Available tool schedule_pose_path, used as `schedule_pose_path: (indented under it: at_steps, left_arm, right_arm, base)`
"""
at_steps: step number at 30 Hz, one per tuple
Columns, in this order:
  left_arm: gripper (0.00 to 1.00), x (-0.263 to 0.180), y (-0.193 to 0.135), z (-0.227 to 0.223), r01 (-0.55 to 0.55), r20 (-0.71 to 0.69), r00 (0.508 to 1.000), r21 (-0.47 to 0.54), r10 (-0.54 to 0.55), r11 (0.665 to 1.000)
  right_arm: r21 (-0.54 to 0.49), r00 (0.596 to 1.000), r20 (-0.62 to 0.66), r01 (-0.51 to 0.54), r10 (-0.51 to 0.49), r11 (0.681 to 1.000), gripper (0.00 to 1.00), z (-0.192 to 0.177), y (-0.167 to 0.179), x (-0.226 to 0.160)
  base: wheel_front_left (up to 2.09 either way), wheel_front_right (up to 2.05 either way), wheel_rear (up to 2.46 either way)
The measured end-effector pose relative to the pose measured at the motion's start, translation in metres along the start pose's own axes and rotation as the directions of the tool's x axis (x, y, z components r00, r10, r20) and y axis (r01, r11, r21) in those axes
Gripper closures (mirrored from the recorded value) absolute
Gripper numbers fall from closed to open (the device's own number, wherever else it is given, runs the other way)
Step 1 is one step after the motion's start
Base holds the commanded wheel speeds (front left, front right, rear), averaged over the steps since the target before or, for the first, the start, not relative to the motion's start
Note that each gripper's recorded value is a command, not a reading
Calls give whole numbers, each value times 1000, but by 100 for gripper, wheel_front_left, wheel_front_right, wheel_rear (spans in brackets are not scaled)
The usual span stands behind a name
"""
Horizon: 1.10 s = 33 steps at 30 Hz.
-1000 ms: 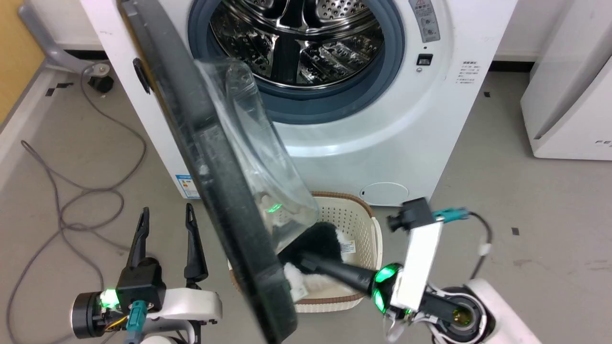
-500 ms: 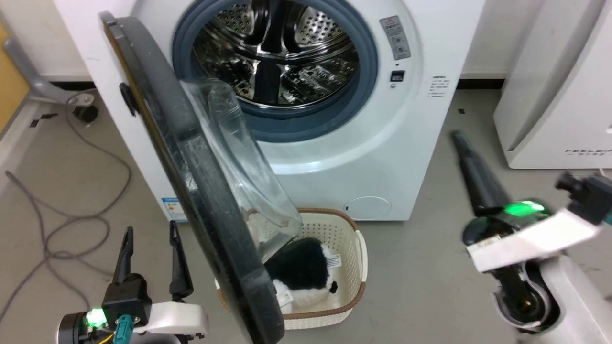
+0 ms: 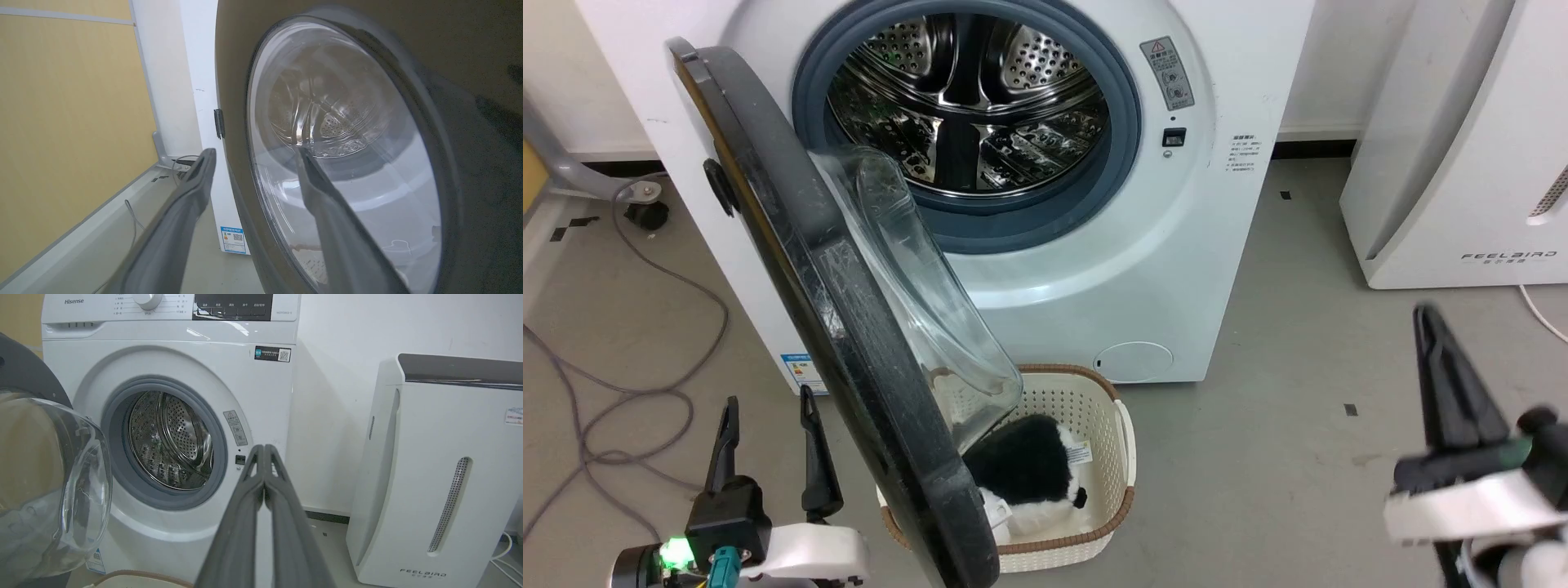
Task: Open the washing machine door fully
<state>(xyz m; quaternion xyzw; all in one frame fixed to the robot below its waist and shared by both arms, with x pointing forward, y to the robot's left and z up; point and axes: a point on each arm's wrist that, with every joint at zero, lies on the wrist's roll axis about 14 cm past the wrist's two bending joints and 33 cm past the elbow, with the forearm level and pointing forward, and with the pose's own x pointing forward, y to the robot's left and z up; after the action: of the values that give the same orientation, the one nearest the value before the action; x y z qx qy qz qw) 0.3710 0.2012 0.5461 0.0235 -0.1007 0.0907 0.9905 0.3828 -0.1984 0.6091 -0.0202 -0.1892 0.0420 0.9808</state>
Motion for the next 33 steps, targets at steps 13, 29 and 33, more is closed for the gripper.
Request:
schedule_pose_path:
  at_steps: [13,29,33]
  left_arm:
    - [0,-6,2,-7,3,-24,1000,5,-3,1000]
    - [100,-8,24,10,-58,24,998,-1,58,998]
    - [100,-3,25,47,-56,141,988,-11,57,998]
  right_arm:
    - [75,976,-220,19,-2,997,0,-62,25,-51]
    - [81,975,-219,44,-26,996,0,-62,21,-52]
    - [93,975,-221,37,-16,995,0,-63,24,-53]
  base:
    - [0,0,0]
    - [0,0,0]
    - [0,0,0]
